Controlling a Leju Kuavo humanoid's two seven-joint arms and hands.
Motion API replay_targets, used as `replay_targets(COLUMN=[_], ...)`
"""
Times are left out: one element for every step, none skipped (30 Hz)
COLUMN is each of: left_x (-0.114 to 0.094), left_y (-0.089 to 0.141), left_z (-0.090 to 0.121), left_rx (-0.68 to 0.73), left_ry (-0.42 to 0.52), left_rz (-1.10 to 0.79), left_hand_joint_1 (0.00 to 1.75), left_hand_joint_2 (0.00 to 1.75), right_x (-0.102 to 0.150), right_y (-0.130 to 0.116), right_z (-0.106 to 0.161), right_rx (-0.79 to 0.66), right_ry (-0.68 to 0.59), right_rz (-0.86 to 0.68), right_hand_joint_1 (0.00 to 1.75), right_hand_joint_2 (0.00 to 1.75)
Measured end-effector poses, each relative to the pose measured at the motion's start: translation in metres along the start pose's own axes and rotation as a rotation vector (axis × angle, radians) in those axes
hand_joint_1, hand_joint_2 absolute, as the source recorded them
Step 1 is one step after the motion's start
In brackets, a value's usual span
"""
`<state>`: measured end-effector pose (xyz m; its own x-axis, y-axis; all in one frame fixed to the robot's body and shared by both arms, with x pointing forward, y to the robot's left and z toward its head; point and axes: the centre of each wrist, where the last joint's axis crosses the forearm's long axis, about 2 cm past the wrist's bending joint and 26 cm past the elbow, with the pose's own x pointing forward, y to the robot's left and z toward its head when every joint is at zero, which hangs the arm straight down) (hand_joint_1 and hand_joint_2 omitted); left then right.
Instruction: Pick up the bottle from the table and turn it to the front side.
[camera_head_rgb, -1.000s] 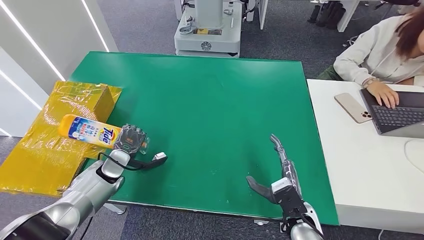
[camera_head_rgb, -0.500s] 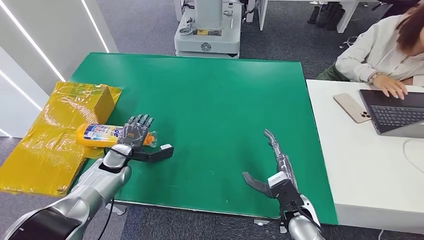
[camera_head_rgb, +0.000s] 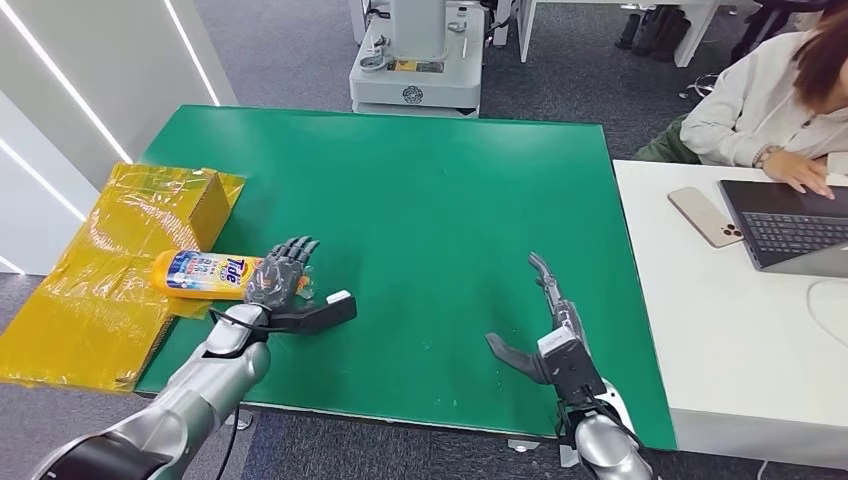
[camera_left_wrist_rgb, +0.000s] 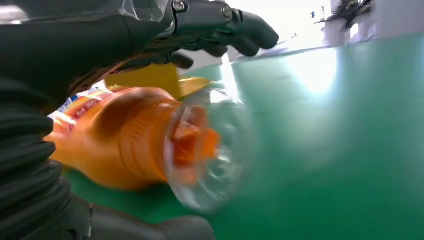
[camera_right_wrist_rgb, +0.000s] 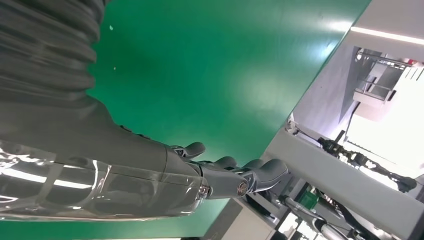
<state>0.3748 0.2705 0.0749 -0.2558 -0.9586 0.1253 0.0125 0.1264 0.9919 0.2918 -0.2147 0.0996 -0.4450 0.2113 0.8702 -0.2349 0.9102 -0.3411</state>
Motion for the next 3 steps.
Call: replay_targets(left_x=[0.0042, 0.0094, 0.0119], left_y=[-0.0035, -0.0062, -0.0074], left_z=[0.0032, 0.0061, 0.0075], left_rx=[0.027, 0.067, 0.088], left_ry=[-0.02, -0.049, -0.063], left_rz=[0.044, 0.095, 0.122], left_hand_joint_1=[0.0, 0.0, 0.0], left_hand_joint_2=[1.75, 1.75, 1.75], right_x=[-0.0002, -0.0005, -0.0007], right_y=[0.0008, 0.0014, 0.0017], right_z=[0.0, 0.0003, 0.0004], right_rx=[-0.003, -0.008, -0.011], right_ry=[0.002, 0.003, 0.004], right_rz=[-0.004, -0.009, -0.012], right_hand_joint_1=[0.0, 0.0, 0.0], right_hand_joint_2=[1.75, 1.75, 1.75])
